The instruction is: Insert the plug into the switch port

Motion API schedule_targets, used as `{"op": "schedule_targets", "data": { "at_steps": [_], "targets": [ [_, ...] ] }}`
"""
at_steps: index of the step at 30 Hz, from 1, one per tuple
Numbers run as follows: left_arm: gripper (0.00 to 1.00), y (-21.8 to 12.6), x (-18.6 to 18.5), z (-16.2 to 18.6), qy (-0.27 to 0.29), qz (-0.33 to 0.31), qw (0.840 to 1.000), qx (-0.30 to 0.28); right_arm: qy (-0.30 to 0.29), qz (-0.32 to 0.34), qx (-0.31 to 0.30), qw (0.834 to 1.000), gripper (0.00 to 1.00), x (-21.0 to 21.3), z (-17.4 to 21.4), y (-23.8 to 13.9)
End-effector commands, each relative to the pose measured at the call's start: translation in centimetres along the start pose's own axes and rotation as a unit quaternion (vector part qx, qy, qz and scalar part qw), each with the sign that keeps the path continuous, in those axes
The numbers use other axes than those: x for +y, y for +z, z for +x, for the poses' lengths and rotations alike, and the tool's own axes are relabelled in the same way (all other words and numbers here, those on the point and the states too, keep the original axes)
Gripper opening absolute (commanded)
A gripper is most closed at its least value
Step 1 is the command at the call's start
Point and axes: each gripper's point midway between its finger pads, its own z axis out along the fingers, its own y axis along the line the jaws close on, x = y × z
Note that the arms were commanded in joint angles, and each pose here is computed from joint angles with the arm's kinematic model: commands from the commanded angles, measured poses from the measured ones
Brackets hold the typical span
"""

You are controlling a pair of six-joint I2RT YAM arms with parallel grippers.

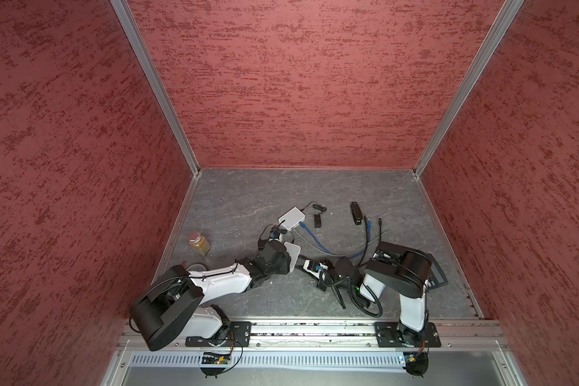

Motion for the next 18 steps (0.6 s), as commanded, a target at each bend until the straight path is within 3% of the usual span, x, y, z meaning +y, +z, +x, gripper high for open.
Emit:
{"op": "schedule_targets", "data": {
  "at_steps": [1, 9, 18],
  "targets": [
    [0.54, -0.2, -3.2, -0.5, -0.013, 0.067, 0.998, 0.000, -0.002, 0.023, -0.057, 0.998, 0.00, -0.7, -2.5, -0.5],
    [0.53, -1.4, -6.3, -1.0, -0.016, 0.147, 0.989, 0.003, -0.002, 0.032, -0.076, 0.997, 0.00, -0.8, -3.0, -1.5],
    [0.52, -1.5, -7.5, -0.6, -0.036, 0.160, 0.986, 0.009, -0.001, 0.042, -0.094, 0.995, 0.00, -1.3, -4.1, -1.4]
  ]
}}
